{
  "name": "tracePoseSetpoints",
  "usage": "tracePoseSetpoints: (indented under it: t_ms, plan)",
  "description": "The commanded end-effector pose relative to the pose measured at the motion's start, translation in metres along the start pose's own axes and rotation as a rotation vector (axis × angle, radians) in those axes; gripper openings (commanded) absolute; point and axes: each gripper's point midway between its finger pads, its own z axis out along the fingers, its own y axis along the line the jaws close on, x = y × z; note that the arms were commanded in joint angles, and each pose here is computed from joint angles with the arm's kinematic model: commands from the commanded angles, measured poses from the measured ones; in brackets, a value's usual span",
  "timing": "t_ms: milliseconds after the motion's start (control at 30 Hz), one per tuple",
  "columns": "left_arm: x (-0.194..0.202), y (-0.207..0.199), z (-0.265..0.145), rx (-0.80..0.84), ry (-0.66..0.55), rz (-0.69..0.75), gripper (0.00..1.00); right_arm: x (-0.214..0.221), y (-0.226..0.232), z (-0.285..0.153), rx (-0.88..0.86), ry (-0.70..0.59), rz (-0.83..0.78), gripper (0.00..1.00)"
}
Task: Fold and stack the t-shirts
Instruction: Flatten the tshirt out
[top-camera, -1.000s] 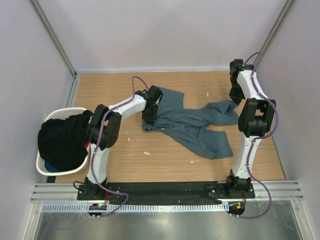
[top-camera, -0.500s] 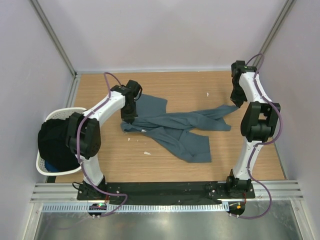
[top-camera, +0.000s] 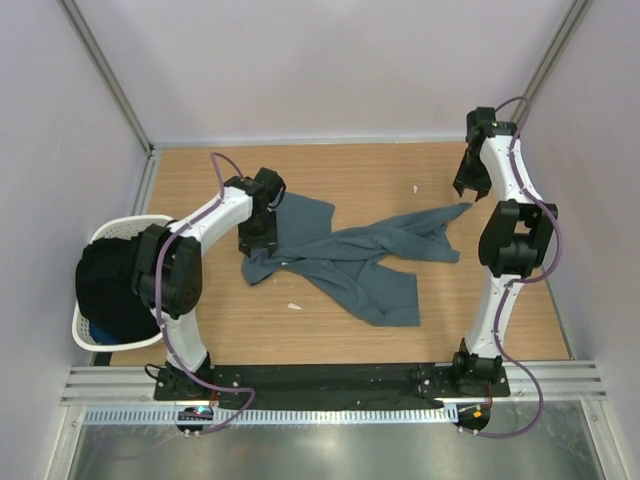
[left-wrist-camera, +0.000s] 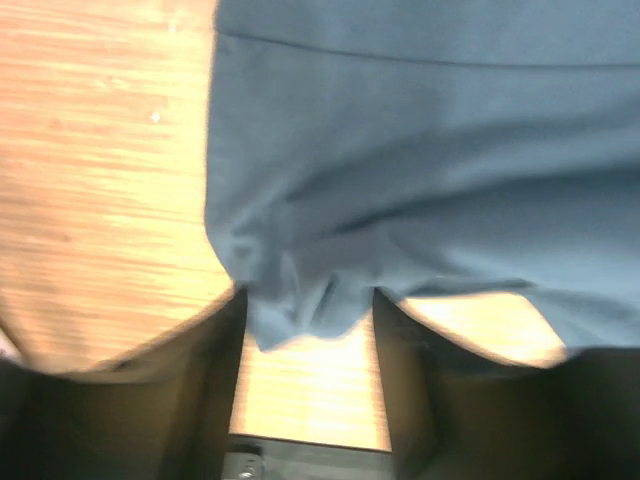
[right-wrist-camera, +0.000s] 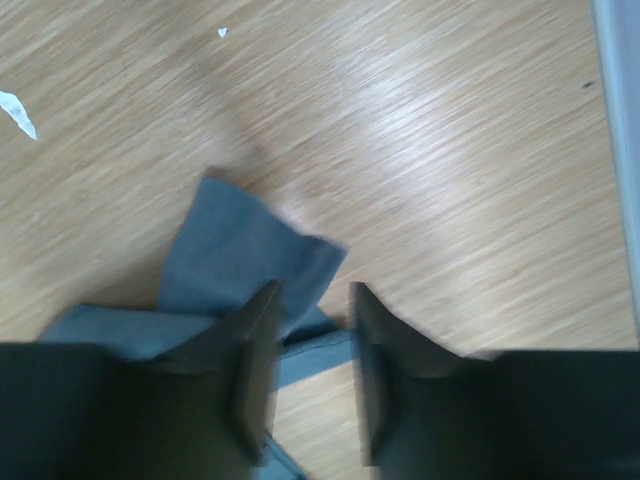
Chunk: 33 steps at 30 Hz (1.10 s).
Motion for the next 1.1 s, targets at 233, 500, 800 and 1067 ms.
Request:
tracePoseSetpoints:
  t_ms: [233,500,800,1067]
  plan:
    - [-0.054,-0.027,-0.036,0.111,-0.14,-0.054,0.72,0.047,-0.024,-0.026,-0.094,0.062,0.112,0.78]
    - [-0.074,-0.036,-0.043,0.14,-0.173,-0.073,1.0,0.114,-0.019,-0.005,-0.157,0.143,0.23,0.65]
    - [-0.073,-0.021,-0.047,0.122,-0.183,-0.108,1.0,0.126,-0.011,0.031,-0.163,0.152,0.242,0.61]
    - [-0.069,-0.006,-0.051,0.108,-0.184,-0.137,1.0,0.131,-0.01,0.051,-0.132,0.17,0.236,0.55]
